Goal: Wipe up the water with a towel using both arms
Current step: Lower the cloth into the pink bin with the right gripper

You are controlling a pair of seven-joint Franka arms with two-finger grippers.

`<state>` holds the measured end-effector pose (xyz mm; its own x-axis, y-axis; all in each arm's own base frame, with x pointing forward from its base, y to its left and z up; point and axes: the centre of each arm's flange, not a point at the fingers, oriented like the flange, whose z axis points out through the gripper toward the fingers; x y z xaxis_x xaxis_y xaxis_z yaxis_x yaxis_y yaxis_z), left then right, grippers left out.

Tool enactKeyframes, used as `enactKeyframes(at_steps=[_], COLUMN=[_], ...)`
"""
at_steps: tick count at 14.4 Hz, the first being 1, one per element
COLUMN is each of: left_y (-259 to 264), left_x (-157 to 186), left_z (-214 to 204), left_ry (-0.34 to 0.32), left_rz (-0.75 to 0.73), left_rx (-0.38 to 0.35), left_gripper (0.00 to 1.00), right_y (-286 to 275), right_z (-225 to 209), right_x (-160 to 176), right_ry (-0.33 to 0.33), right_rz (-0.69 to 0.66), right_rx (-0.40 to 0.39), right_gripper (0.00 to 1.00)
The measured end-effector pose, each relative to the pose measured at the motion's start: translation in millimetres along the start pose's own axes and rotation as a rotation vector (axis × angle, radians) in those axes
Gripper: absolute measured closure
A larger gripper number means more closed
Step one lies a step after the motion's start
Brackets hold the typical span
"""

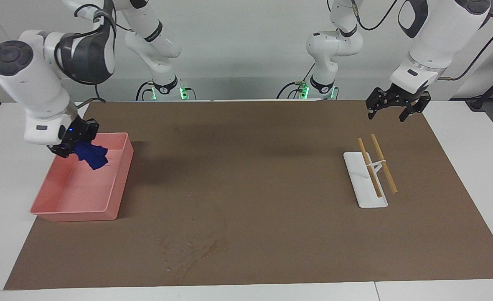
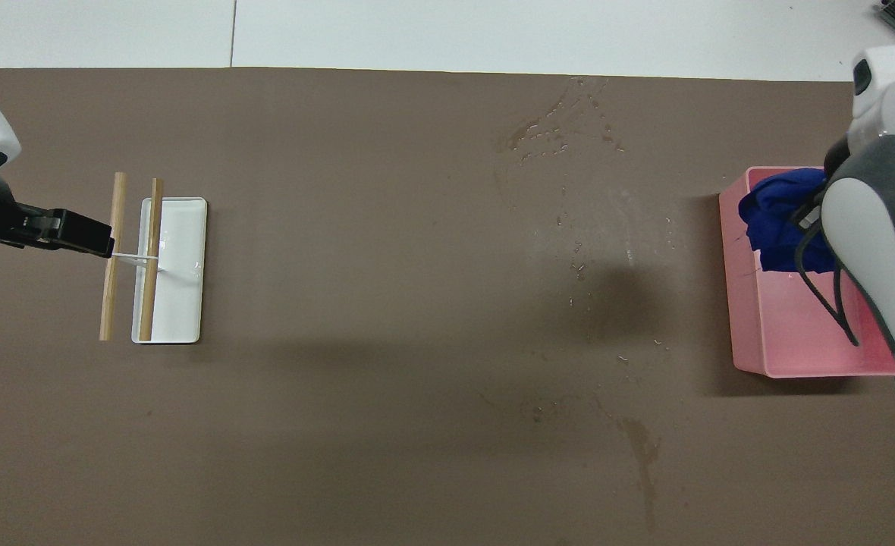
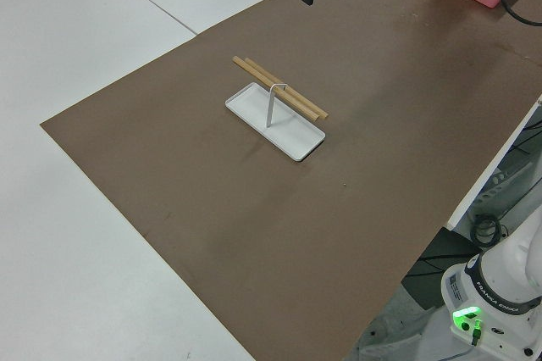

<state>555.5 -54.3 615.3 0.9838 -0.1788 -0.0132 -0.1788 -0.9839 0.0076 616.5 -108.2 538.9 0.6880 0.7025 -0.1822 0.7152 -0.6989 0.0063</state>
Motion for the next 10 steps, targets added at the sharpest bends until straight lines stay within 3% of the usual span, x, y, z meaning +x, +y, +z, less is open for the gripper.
enactKeyframes(at_steps=[2, 4, 8, 10], left_y=[0.0, 0.0, 0.0, 0.0], left_x=[0.0, 0.0, 0.0, 0.0], left_z=[0.0, 0.0, 0.0, 0.0], left_ry=[0.0, 0.0, 0.0, 0.0], left_rz=[0.0, 0.0, 0.0, 0.0], left_rx=[0.0, 0.0, 0.0, 0.0], left_gripper=[0.0, 0.0, 0.0, 0.0], right_y=[10.2, 2.0, -14.5, -16.1], right_z=[13.3, 34.9, 109.4, 121.2], right_x=[-16.7, -10.0, -30.4, -40.7], right_ry=[-0.008, 0.001, 0.01, 0.009], right_rz=[0.0, -0.018, -0.014, -0.007], right_rx=[0.015, -0.005, -0.028, -0.027], right_gripper=[0.86, 0.86, 0.86, 0.69])
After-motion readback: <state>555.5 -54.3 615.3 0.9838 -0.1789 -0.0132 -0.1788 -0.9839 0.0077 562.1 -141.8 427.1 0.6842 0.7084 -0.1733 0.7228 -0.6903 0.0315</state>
